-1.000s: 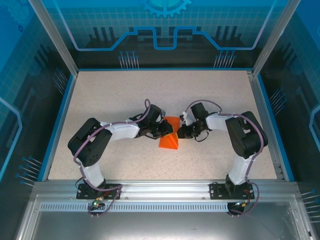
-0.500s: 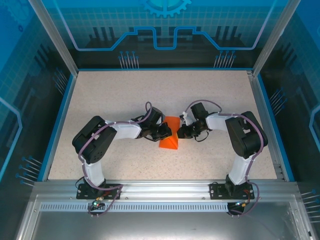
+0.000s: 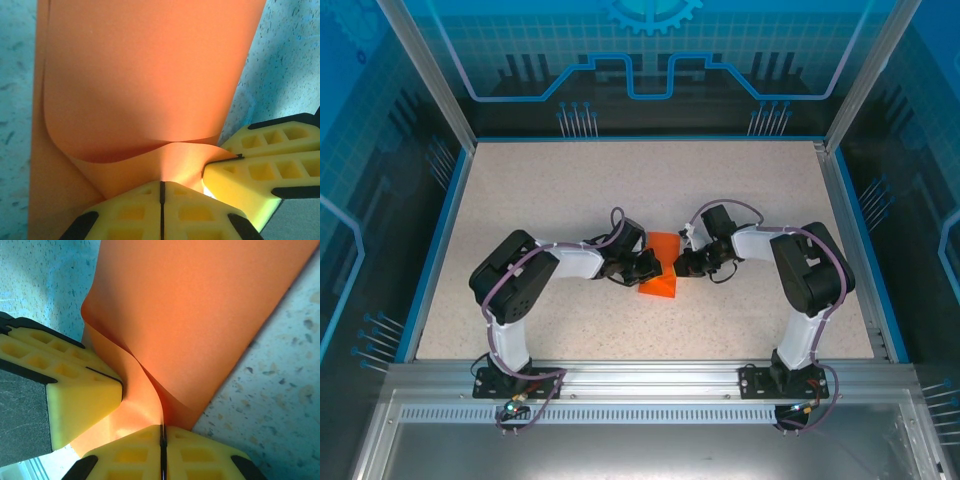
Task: Fold a paper plane with a square sheet of paper (pick it up from the middle)
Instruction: Fold the triangle a second time at the center of the table.
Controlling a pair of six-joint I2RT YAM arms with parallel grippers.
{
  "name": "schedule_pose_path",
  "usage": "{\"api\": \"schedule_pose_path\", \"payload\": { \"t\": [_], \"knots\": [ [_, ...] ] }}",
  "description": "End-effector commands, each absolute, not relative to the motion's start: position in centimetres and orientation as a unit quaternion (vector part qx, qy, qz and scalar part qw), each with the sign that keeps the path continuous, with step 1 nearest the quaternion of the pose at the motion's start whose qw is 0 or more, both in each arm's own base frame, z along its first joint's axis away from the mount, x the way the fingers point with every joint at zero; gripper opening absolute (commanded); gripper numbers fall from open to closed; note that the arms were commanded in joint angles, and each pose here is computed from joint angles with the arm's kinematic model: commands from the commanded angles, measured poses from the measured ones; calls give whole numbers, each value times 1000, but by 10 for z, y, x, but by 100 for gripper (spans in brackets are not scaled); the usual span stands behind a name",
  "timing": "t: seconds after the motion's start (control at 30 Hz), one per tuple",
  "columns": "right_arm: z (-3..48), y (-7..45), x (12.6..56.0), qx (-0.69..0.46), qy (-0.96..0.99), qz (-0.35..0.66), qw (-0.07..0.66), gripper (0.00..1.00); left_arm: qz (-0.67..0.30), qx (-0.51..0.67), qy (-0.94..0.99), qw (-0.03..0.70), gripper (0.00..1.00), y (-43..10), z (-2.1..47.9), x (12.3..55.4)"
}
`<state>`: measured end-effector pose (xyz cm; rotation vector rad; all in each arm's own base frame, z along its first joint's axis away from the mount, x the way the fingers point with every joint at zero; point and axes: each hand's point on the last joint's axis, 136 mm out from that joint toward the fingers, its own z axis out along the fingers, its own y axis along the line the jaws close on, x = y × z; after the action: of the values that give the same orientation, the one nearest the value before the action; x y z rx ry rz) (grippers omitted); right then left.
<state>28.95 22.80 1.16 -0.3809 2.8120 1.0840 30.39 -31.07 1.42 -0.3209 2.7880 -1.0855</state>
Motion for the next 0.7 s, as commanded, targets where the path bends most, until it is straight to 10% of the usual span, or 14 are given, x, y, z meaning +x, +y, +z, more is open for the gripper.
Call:
{"api": "schedule_pose_path", "payload": {
  "t": [0.0, 0.33, 0.67],
  "knots": [
    [4, 223, 290, -124, 929, 347, 42, 9, -322, -111, 939, 43, 7, -297, -16, 287],
    [61, 224, 291, -116, 919, 365, 94, 23, -316, -107, 942, 43, 7, -295, -16, 285],
    [67, 254, 261, -127, 915, 377, 65, 12, -318, -105, 941, 46, 7, -296, -13, 287]
  ]
}}
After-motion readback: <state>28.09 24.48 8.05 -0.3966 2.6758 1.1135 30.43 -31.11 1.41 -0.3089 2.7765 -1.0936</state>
